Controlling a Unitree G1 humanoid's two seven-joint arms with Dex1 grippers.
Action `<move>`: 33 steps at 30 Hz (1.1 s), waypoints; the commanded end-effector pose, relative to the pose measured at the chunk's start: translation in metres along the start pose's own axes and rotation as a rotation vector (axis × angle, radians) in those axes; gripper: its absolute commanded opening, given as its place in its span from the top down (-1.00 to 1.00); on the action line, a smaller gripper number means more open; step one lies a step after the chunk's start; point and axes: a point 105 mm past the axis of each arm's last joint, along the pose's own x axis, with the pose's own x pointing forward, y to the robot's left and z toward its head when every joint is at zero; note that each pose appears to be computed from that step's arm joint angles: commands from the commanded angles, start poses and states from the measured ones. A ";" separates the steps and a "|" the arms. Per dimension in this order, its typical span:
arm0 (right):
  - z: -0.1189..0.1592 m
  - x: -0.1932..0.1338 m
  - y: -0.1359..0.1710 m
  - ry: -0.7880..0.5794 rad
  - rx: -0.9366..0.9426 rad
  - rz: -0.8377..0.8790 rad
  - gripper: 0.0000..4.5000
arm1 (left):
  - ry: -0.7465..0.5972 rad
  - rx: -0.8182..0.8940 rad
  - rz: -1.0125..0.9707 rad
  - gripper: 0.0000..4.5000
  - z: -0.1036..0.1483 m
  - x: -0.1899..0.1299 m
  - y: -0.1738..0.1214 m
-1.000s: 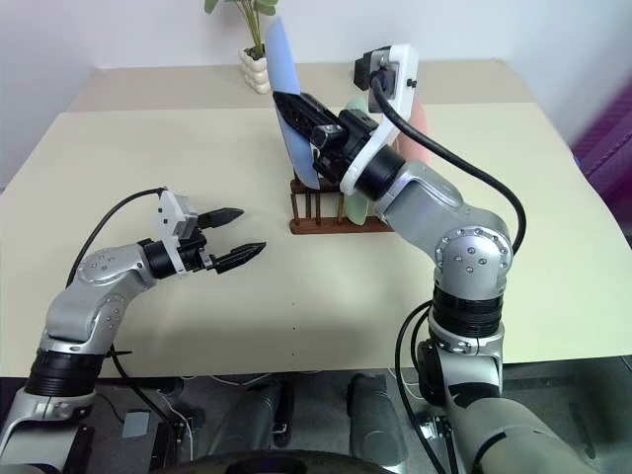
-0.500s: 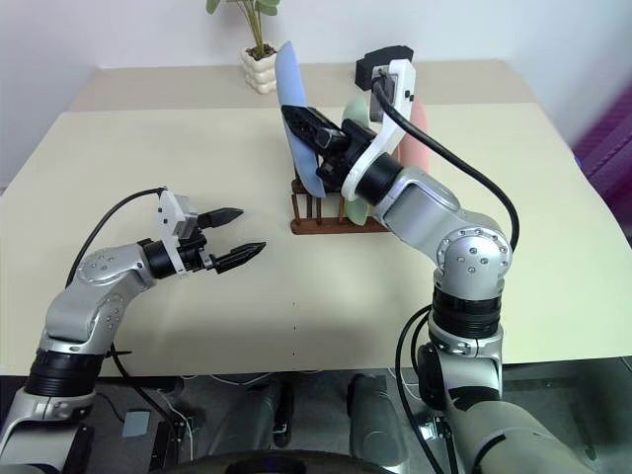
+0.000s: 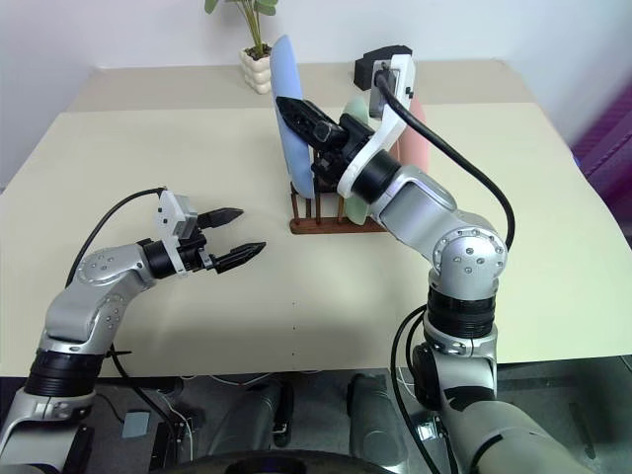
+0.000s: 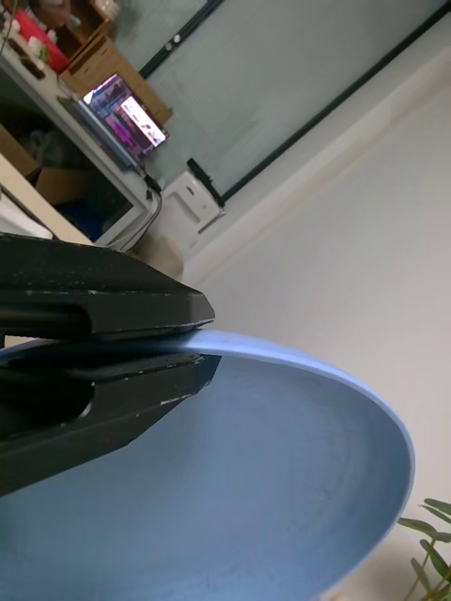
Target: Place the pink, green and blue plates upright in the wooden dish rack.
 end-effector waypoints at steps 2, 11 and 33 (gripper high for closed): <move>0.013 0.001 0.016 -0.056 -0.004 0.049 0.98 | -0.036 0.043 0.011 -1.00 0.014 -0.004 0.002; 0.011 -0.001 0.002 -0.062 0.031 -0.041 0.98 | -0.035 0.043 0.014 -1.00 0.014 -0.005 0.002; -0.005 -0.001 -0.019 0.020 0.072 -0.150 0.98 | -0.036 0.046 0.018 -1.00 0.014 -0.005 0.003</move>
